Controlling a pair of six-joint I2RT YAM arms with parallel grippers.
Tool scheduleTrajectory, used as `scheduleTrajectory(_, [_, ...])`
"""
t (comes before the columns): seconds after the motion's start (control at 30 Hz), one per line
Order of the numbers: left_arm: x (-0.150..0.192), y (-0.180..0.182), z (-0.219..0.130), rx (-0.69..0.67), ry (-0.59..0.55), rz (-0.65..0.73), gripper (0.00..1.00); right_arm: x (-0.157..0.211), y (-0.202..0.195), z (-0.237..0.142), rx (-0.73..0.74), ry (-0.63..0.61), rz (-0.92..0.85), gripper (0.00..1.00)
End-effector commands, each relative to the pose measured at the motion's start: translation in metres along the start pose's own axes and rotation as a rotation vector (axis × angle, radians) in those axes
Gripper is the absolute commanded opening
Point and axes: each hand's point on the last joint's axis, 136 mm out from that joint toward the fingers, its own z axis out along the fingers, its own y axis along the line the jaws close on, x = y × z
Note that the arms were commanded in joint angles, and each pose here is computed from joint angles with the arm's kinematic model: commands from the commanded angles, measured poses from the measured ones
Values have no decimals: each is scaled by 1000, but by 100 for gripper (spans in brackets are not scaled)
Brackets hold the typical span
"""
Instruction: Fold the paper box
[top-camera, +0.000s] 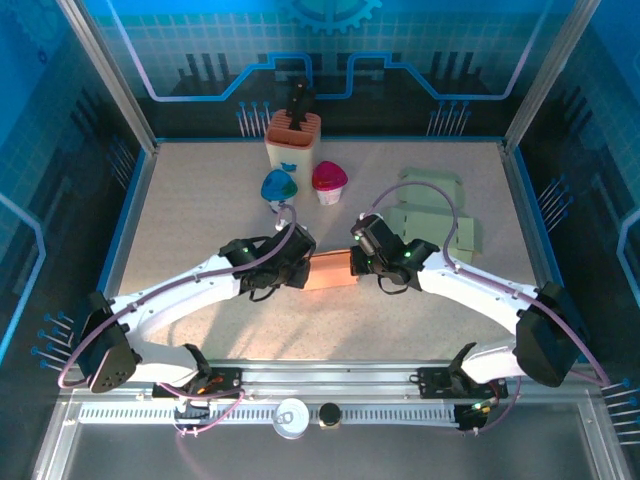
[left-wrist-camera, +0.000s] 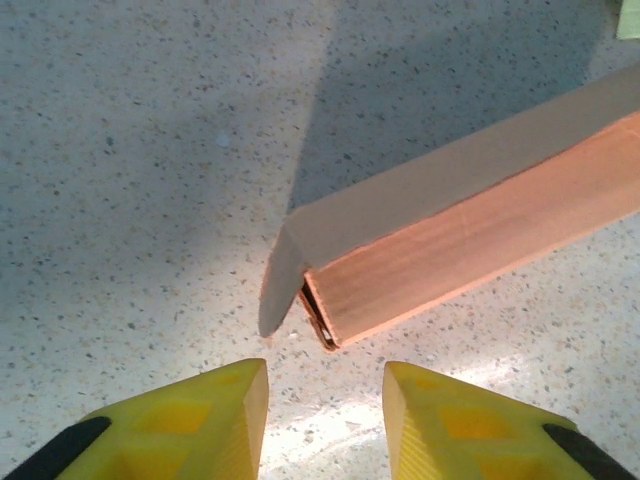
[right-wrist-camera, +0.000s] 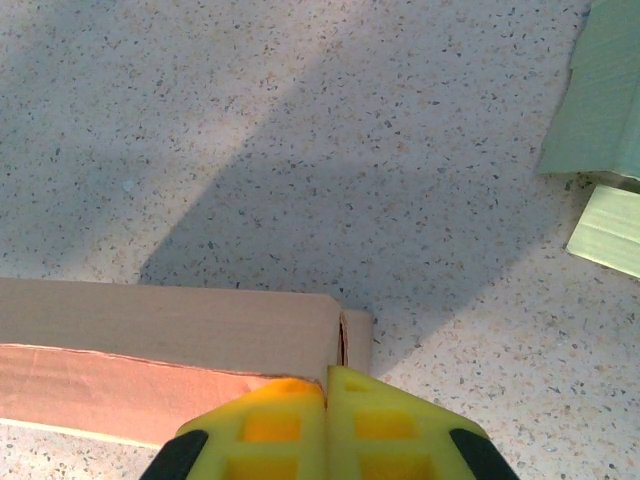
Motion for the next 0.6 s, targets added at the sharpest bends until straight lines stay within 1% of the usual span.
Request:
scheduleTrajectory(0.0, [-8, 16, -5, -88, -30, 53, 38, 10, 4, 0, -1, 38, -9, 0])
scheduleTrajectory(0.1, [-17, 18, -7, -97, -44, 62, 39, 10, 3, 1, 4, 42, -6, 0])
scheduleTrajectory(0.17, [-16, 15, -4, -79, -36, 61, 38, 11, 4, 1, 3, 42, -7, 0])
scheduleTrajectory(0.27, [-12, 13, 4, -77, -14, 65, 35, 10, 4, 1, -1, 41, -7, 0])
scheduleTrajectory(0.33, [-11, 11, 9, -73, -8, 69, 27, 9, 5, 1, -1, 41, -10, 0])
scheduleTrajectory(0.37, [-12, 8, 10, -62, -9, 66, 26, 11, 4, 1, 1, 45, -11, 0])
scheduleTrajectory(0.57, [-17, 6, 12, -66, -23, 70, 24, 10, 4, 0, -2, 39, -8, 0])
